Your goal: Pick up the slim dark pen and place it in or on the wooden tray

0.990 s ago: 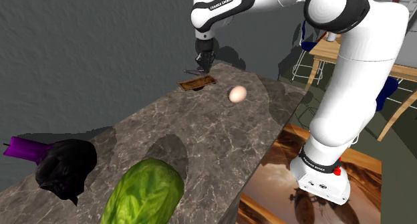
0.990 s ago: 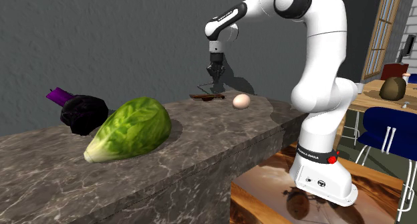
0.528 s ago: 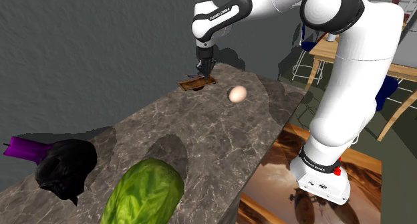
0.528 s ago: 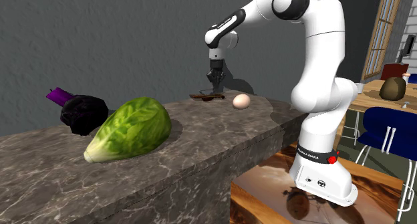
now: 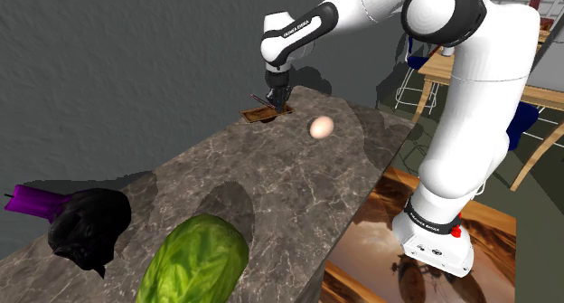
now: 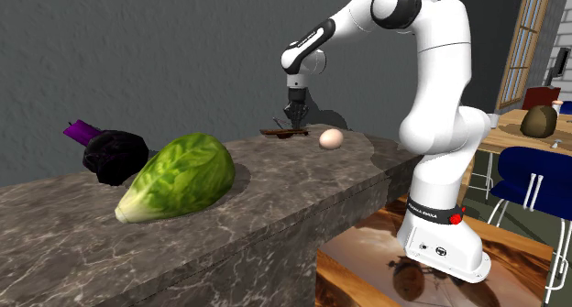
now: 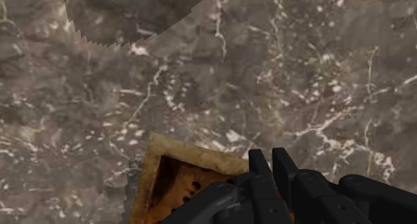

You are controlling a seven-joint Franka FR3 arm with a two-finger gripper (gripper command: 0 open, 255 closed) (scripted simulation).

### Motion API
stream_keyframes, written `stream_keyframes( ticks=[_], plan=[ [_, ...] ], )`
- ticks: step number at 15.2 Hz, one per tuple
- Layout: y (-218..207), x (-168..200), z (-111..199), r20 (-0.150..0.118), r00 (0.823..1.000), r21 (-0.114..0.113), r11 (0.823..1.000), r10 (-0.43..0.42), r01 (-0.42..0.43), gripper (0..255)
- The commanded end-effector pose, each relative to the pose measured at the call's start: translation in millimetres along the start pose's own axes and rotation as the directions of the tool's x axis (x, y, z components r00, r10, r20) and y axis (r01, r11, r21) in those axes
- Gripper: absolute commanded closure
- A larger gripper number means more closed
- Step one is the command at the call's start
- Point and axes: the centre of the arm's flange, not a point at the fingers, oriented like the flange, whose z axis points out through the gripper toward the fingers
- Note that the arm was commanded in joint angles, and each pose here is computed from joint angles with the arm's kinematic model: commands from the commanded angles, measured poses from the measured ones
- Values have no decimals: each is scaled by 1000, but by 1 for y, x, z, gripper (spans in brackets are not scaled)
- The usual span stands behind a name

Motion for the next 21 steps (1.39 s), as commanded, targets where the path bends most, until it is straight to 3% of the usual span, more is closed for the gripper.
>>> stream_keyframes(
  ticks=[1, 4, 5, 10, 14, 21],
  plan=[
    [0, 0, 0, 0, 1000, 0, 1000, 0, 0, 255],
    [0, 0, 0, 0, 1000, 0, 1000, 0, 0, 255],
    [0, 0, 0, 0, 1000, 0, 1000, 0, 0, 0],
    [0, 0, 0, 0, 1000, 0, 1000, 0, 0, 0],
    [0, 0, -50, 0, 1000, 0, 1000, 0, 0, 0],
    [0, 0, -50, 0, 1000, 0, 1000, 0, 0, 0]
  ],
)
